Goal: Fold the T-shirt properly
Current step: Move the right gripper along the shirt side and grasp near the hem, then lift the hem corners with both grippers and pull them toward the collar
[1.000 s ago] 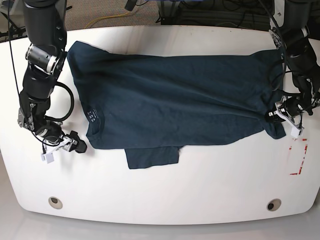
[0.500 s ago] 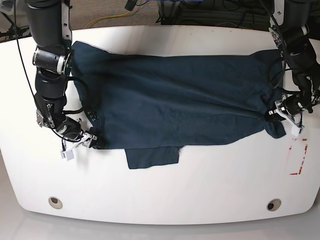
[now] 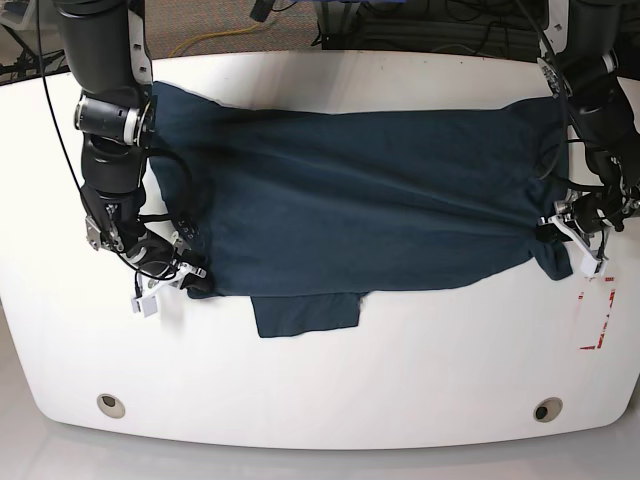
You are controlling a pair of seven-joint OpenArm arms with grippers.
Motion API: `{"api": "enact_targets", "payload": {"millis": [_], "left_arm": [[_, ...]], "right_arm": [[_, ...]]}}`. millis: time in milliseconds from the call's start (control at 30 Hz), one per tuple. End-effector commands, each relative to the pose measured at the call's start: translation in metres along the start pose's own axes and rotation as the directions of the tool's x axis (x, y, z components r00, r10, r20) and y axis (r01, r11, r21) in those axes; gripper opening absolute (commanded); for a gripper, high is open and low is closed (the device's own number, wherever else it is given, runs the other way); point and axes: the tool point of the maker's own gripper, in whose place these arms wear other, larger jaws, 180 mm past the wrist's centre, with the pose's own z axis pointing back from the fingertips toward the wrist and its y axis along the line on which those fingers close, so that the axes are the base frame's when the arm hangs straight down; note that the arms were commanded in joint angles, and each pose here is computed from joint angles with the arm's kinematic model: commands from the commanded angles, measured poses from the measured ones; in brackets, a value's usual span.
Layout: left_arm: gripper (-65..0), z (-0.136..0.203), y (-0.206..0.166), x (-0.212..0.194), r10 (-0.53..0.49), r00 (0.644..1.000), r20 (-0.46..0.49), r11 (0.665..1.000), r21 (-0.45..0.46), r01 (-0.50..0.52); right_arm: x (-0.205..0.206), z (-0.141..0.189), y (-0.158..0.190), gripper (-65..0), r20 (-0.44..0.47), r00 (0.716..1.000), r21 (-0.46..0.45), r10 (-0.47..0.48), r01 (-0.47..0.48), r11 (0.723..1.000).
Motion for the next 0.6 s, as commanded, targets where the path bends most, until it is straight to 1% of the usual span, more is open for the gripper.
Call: {"api": "enact_targets", "payload": {"millis": [0,33,167,300,367,467,500,567], "left_arm": [[-60.8,0.016,0.013,0.017,-0.095,0.995,-0.021,0.991,0.088,0.097],[-60.8,0.016,0.01,0.022,-0.137,0.99,-0.028,0.985,0.099,0.139],[-60.8,0.02,-0.007,0.043,-0.26,0.965,-0.022,0.959,0.114,0.261],[-60.8,0.028,-0.019,0.064,-0.333,0.943,0.011,0.935,0.133,0.329],[-60.8,0.034,-0.024,0.073,-0.361,0.933,0.017,0.924,0.146,0.354],[-60.8,0.037,-0.049,0.098,-0.401,0.914,0.066,0.909,0.148,0.389],[-60.8,0.042,-0.057,0.11,-0.421,0.903,0.086,0.901,0.159,0.405],[-60.8,0.054,-0.066,0.127,-0.452,0.885,0.115,0.885,0.184,0.428]], "right_arm": [[0.038,0.01,0.002,-62.9,0.075,0.996,0.008,0.041,-0.042,0.999],[0.043,0.014,0.001,-64.8,0.073,0.996,0.003,0.058,-0.058,0.998],[0.057,0.027,0.001,-65.0,0.079,0.988,-0.014,0.134,-0.133,0.991],[0.075,0.042,0.003,-65.0,0.085,0.974,-0.035,0.21,-0.208,0.978],[0.082,0.047,0.008,-65.0,0.072,0.966,-0.038,0.248,-0.246,0.969],[0.106,0.065,0.012,-65.0,0.083,0.941,-0.07,0.329,-0.323,0.944],[0.121,0.071,0.021,-65.0,0.099,0.925,-0.075,0.366,-0.36,0.93],[0.138,0.078,0.031,-65.0,0.104,0.907,-0.085,0.408,-0.4,0.912]]}}
